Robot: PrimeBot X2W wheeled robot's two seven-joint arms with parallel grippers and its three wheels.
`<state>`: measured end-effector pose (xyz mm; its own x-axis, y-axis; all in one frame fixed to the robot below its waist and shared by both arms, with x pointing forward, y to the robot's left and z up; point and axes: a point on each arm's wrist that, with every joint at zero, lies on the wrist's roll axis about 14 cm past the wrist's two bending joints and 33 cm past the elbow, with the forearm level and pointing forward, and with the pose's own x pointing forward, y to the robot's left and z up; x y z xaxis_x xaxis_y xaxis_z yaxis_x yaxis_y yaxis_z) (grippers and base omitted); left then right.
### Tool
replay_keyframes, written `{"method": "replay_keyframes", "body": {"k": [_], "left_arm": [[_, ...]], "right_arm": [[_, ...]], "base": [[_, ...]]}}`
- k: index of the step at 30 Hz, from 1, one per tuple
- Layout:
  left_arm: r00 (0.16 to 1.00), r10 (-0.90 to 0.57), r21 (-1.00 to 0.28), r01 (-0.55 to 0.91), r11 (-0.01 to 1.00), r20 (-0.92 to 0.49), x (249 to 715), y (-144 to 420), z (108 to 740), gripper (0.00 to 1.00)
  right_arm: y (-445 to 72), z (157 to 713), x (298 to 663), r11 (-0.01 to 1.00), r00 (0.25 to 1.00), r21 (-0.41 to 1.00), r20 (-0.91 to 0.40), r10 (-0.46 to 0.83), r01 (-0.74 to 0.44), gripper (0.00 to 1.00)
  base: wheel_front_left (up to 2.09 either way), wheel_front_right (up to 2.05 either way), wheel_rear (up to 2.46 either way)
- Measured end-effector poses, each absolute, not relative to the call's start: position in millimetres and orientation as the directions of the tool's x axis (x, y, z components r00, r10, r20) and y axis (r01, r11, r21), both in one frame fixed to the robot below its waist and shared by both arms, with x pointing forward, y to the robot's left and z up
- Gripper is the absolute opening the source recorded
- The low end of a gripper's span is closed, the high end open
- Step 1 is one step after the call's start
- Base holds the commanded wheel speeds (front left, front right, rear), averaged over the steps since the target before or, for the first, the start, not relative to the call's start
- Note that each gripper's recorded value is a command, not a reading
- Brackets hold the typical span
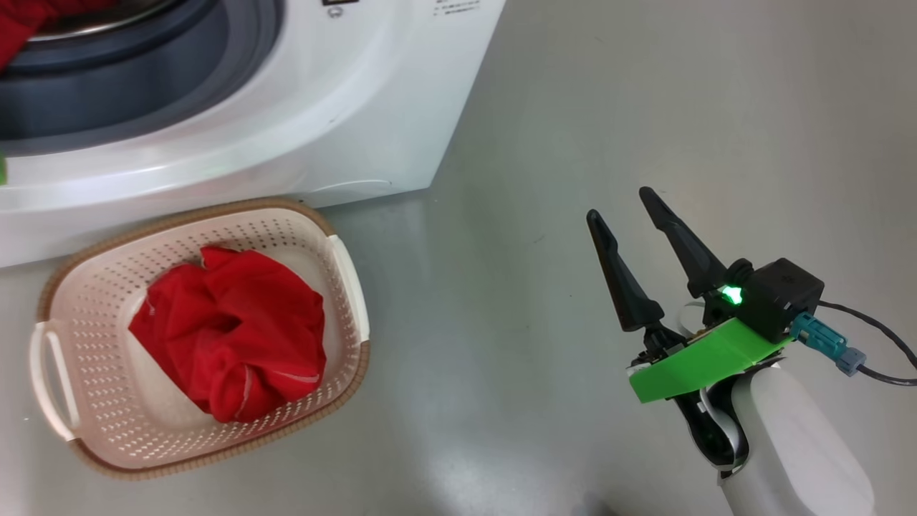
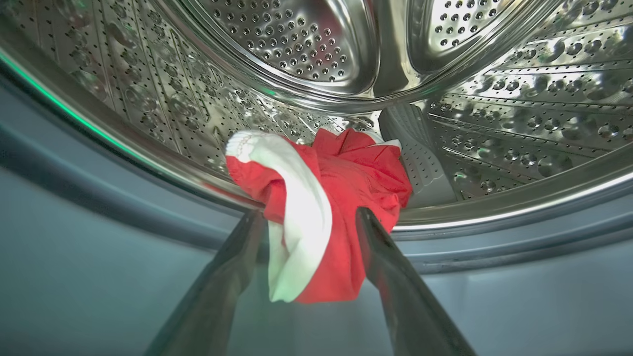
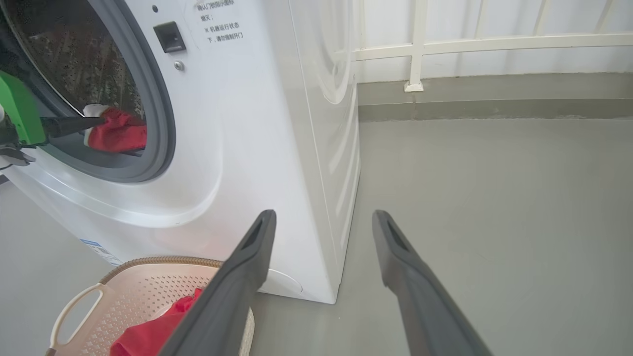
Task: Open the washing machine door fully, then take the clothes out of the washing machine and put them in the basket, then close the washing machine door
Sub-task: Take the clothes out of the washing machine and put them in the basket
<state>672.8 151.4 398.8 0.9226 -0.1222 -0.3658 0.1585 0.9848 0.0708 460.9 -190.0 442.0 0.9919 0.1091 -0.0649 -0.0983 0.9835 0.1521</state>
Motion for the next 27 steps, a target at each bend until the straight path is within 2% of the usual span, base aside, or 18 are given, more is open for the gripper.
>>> {"method": "replay_keyframes", "body": {"k": [1,2,4,5,6,7,8,15,23,27], "left_arm": [[0.921,-0.122,0.070,0.158,0.985,-0.370,673.1,151.2,397.0,1.00],[0.920,-0.122,0.068,0.159,0.985,-0.373,673.5,150.7,395.4,0.94],[0.918,-0.125,0.069,0.163,0.984,-0.377,674.0,149.3,392.9,0.44],[0.916,-0.126,0.068,0.164,0.984,-0.382,674.0,148.7,391.7,0.26],[0.915,-0.127,0.067,0.164,0.984,-0.384,673.8,148.2,391.2,0.26],[0.915,-0.127,0.067,0.164,0.984,-0.384,673.8,148.2,391.2,0.05],[0.915,-0.127,0.067,0.165,0.984,-0.384,673.8,147.9,391.3,0.00],[0.937,-0.126,0.048,0.150,0.988,-0.327,674.2,150.4,406.9,0.00],[0.958,-0.183,-0.034,0.180,0.983,-0.222,662.1,132.3,438.1,0.00],[0.969,-0.211,-0.064,0.204,0.977,-0.133,653.6,125.7,464.4,0.00]], "right_arm": [[-190.7,441.5,460.4,0.984,0.992,0.152,-0.067,0.107,-0.096,1.00],[-191.6,441.1,459.9,0.984,0.992,0.151,-0.069,0.104,-0.093,1.00],[-193.1,440.4,459.3,0.985,0.992,0.149,-0.071,0.100,-0.088,1.00],[-193.7,440.2,459.0,0.985,0.993,0.149,-0.072,0.098,-0.086,1.00],[-193.9,440.4,458.9,0.985,0.993,0.149,-0.072,0.097,-0.085,1.00],[-193.9,440.4,458.9,0.985,0.993,0.149,-0.072,0.097,-0.085,1.00],[-193.9,440.7,458.8,0.985,0.993,0.149,-0.071,0.096,-0.085,1.00],[-192.8,445.8,459.7,0.984,0.993,0.152,-0.057,0.099,-0.089,1.00],[-193.8,462.7,460.8,0.984,0.995,0.148,-0.013,0.099,-0.096,1.00],[-193.9,470.4,458.2,0.984,0.995,0.146,0.005,0.102,-0.102,1.00]], "base": [[0.00,0.00,0.00],[0.00,0.00,0.00],[0.00,0.00,0.00],[0.00,0.00,0.00],[0.00,0.00,0.00],[0.00,0.00,0.00],[0.00,0.00,0.00],[0.00,0.00,0.00],[0.00,0.00,0.00],[0.00,0.00,0.00]]}}
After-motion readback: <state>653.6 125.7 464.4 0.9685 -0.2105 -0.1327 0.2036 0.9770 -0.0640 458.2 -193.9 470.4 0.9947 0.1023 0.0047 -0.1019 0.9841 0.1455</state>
